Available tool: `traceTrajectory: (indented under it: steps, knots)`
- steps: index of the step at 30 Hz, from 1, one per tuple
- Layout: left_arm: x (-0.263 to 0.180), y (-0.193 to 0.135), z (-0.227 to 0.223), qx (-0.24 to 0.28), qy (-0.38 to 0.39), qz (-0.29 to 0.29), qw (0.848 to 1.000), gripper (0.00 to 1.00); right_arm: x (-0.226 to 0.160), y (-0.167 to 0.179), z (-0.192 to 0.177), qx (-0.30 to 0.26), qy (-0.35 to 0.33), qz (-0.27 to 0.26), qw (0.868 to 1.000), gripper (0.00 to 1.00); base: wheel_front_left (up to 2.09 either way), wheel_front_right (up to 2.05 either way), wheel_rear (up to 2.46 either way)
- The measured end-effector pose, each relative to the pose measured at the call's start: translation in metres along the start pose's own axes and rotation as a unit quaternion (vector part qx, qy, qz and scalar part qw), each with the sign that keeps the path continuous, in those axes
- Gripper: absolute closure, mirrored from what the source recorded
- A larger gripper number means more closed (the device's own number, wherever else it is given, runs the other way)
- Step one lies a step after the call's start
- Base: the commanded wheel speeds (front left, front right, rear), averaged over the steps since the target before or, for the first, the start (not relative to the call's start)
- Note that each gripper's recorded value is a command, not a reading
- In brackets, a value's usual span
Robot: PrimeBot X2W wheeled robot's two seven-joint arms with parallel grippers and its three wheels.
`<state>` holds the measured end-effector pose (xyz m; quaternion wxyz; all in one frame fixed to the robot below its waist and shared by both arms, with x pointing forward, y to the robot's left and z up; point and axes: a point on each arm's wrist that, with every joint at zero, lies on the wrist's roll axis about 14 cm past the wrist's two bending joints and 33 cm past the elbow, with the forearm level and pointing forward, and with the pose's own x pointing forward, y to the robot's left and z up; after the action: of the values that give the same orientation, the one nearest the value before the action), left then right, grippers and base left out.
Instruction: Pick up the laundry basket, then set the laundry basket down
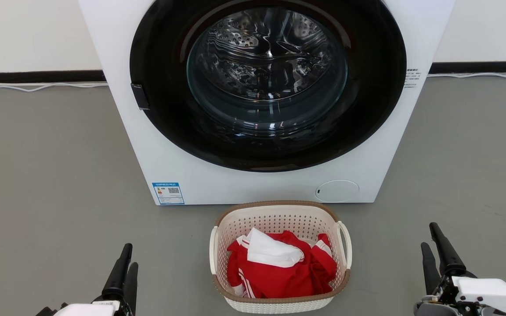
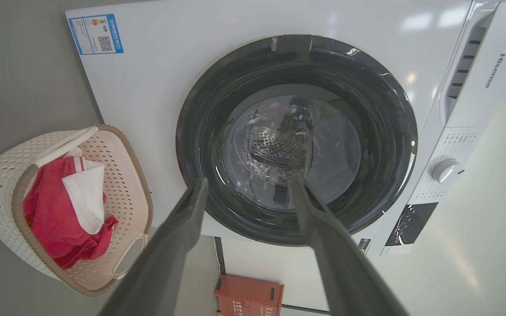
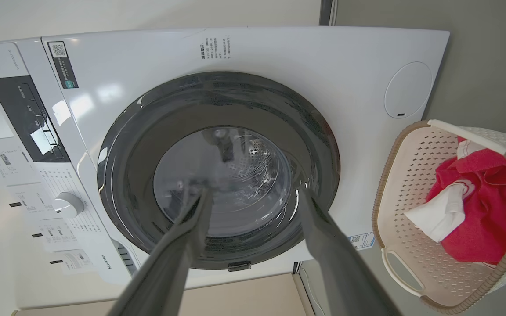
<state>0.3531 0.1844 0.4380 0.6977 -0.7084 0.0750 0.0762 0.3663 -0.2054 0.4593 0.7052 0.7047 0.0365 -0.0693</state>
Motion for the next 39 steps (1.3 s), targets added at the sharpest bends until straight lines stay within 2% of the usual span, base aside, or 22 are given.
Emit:
traceTrajectory:
  steps: [11, 18, 25, 39]
  knots:
    - [0.000, 0.002, 0.002, 0.059, -0.006, 0.005, 0.998, 0.00, 0.001, 0.004, 0.002, -0.087, -0.001, 0.004, 0.996, 0.00, 0.00, 0.00, 0.00]
    - [0.000, 0.001, 0.001, 0.110, -0.008, 0.008, 0.994, 0.00, 0.002, 0.009, 0.002, -0.159, 0.001, 0.009, 0.987, 0.00, 0.00, 0.00, 0.00]
    - [0.001, 0.001, -0.003, 0.167, -0.004, 0.015, 0.986, 0.00, 0.002, 0.014, 0.002, -0.228, 0.001, 0.018, 0.973, 0.00, 0.00, 0.00, 0.00]
    - [0.002, 0.005, -0.008, 0.279, -0.001, 0.027, 0.960, 0.00, 0.002, 0.018, -0.001, -0.348, 0.002, 0.028, 0.937, 0.00, 0.00, 0.00, 0.00]
